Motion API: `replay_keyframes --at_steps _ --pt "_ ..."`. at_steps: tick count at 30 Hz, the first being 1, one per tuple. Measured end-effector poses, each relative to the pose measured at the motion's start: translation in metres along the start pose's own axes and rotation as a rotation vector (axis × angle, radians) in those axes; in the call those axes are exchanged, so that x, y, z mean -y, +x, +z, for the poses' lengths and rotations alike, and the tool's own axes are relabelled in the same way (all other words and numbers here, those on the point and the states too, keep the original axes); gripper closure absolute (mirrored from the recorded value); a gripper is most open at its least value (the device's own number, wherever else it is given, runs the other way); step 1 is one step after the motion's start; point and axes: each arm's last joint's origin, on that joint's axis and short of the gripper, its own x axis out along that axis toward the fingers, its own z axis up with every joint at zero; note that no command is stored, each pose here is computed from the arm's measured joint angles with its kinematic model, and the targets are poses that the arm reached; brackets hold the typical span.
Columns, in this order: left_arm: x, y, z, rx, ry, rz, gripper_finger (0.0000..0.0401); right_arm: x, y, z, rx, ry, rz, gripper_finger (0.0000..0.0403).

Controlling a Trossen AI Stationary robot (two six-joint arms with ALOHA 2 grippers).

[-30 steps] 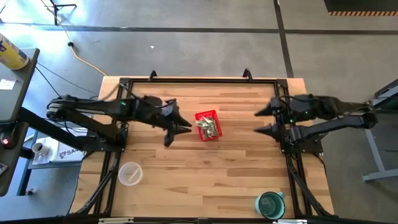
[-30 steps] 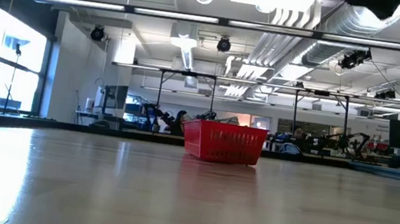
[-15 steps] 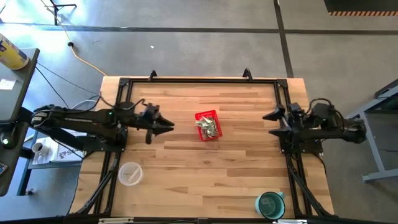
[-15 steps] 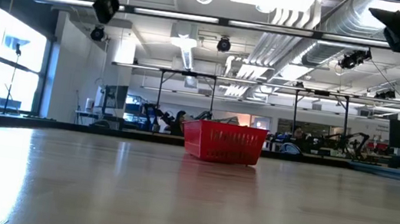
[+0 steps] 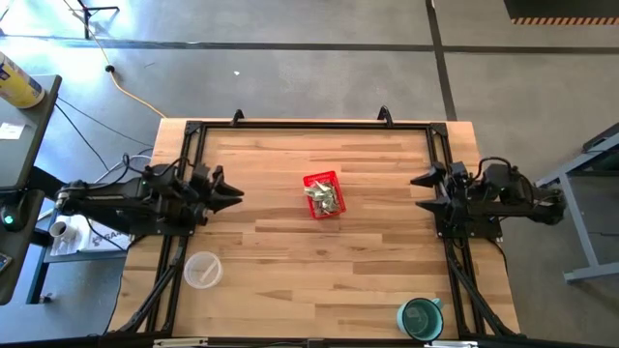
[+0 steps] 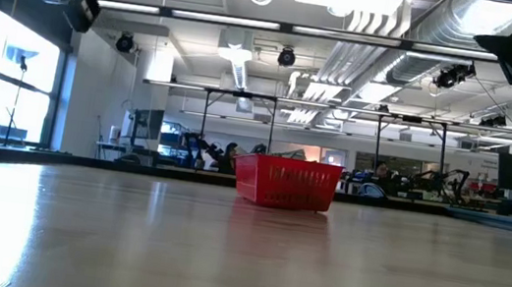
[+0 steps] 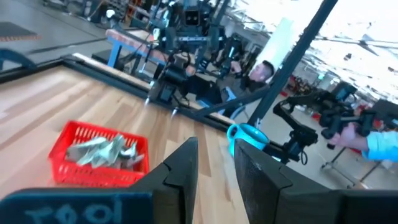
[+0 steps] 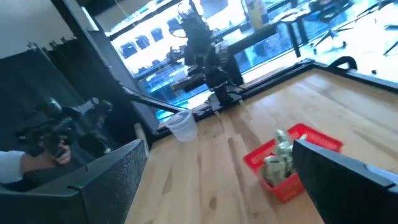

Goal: Pick and place items into bin
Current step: Return to Home Position

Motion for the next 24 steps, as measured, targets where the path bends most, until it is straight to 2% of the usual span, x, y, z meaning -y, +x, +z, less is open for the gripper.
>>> replay_keyframes --at_steps 8,11,14,15,18,24 --pt "-0.017 -0.012 -0.034 0.034 -0.058 0.061 0.0261 0.007 0.005 -0.007 0.019 -0.011 -0.113 0.0006" --pt "-0.022 -0.015 -0.046 -0.018 -0.097 0.09 0.0263 0.016 0.007 -0.018 -0.012 0.031 -0.24 0.0008" --pt "-0.027 -0.019 -0.058 -0.128 -0.127 0.149 0.0262 0.026 0.007 -0.032 -0.108 0.033 -0.367 0.0008" --pt "-0.029 -0.021 -0.063 -0.175 -0.132 0.174 0.0261 0.027 0.006 -0.035 -0.126 0.09 -0.391 0.0008" --pt "-0.033 -0.023 -0.071 -0.26 -0.137 0.228 0.0261 0.029 0.004 -0.041 -0.164 0.252 -0.42 0.0008" --pt "-0.033 -0.021 -0.07 -0.249 -0.133 0.239 0.0263 0.029 0.002 -0.048 -0.282 0.298 -0.372 0.0007"
